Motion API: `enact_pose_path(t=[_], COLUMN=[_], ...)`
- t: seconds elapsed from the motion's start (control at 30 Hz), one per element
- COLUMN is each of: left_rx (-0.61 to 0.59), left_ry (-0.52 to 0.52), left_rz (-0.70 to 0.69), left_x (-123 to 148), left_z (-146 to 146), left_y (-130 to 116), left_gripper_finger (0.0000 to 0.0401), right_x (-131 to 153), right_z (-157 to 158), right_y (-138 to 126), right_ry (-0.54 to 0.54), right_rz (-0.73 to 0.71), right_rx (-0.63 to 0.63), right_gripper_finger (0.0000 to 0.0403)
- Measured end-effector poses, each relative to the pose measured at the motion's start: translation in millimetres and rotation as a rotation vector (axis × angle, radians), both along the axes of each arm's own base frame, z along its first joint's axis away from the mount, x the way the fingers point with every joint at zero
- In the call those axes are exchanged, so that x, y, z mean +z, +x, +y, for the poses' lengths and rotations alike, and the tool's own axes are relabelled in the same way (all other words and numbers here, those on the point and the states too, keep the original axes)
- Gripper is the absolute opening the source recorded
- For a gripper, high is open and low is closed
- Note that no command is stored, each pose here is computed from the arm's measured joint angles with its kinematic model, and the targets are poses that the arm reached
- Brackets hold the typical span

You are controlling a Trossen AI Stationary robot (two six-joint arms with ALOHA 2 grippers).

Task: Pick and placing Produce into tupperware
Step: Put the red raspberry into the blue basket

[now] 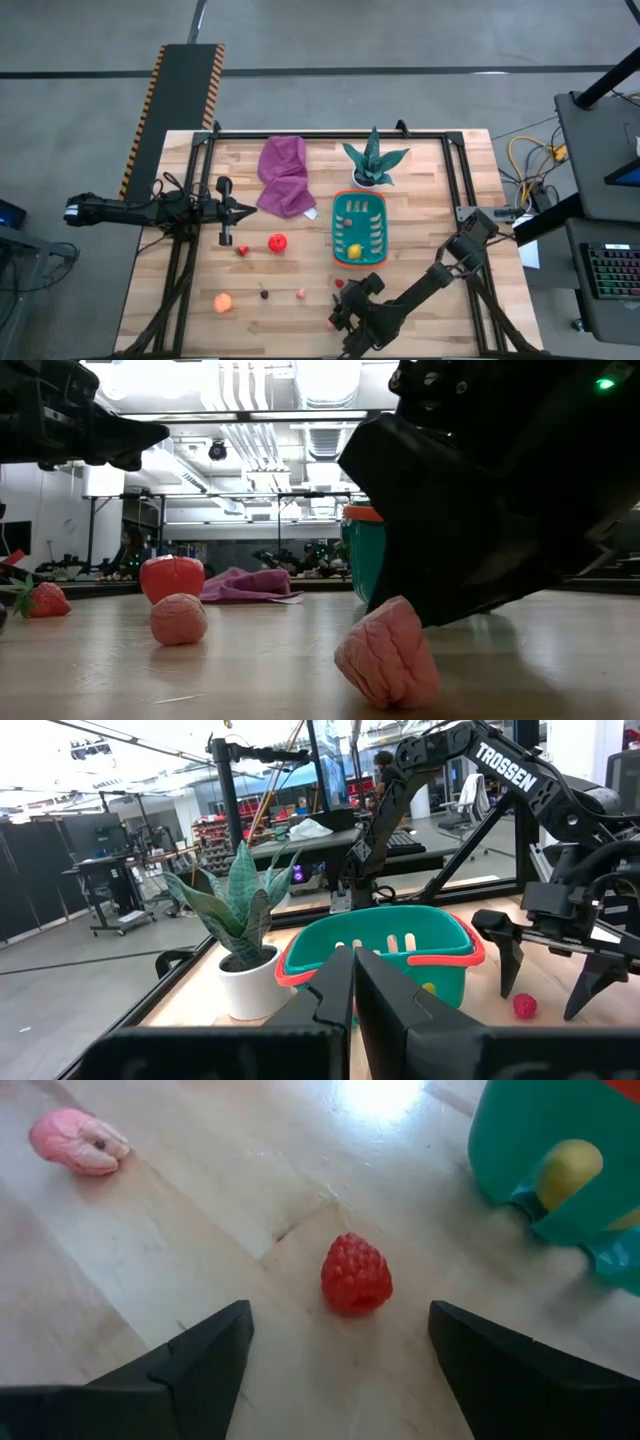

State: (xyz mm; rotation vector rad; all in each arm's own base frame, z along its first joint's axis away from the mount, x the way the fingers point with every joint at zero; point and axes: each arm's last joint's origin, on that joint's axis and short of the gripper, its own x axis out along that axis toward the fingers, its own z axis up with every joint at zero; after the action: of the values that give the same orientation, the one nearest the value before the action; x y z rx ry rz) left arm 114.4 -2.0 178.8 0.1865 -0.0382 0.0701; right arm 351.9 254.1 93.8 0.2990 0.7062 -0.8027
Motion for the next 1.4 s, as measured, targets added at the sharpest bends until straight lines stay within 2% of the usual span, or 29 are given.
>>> enact_pose_path(t=[0.3, 0.67, 1.2, 1.4], left_rx=[0.0, 0.0, 0.0, 0.0], left_ry=[0.0, 0.0, 0.0, 0.0], left_rz=[0.004, 0.004, 0.004, 0.004], left_x=[-0.4, -0.4, -0.4, -0.4], left_z=[0.0, 0.0, 0.0, 0.0], left_y=[0.1, 0.2, 0.2, 0.2], left_gripper_finger=[0.0, 0.0, 0.0, 0.0], right_x=[-1.8, -2.3, -1.5, -1.3], right_z=[-9.4, -15.4, -12.5, -11.9], right_y=[5.3, 9.6, 10.0, 10.0], right_ry=[-0.055, -0.06, -0.008, -0.001], right_rz=[-0.022, -0.001, 0.013, 0.015], right_rx=[-0.02, -0.016, -0.008, -0.006], right_gripper_finger=[0.03, 0.0274, 0.0207, 0.0169])
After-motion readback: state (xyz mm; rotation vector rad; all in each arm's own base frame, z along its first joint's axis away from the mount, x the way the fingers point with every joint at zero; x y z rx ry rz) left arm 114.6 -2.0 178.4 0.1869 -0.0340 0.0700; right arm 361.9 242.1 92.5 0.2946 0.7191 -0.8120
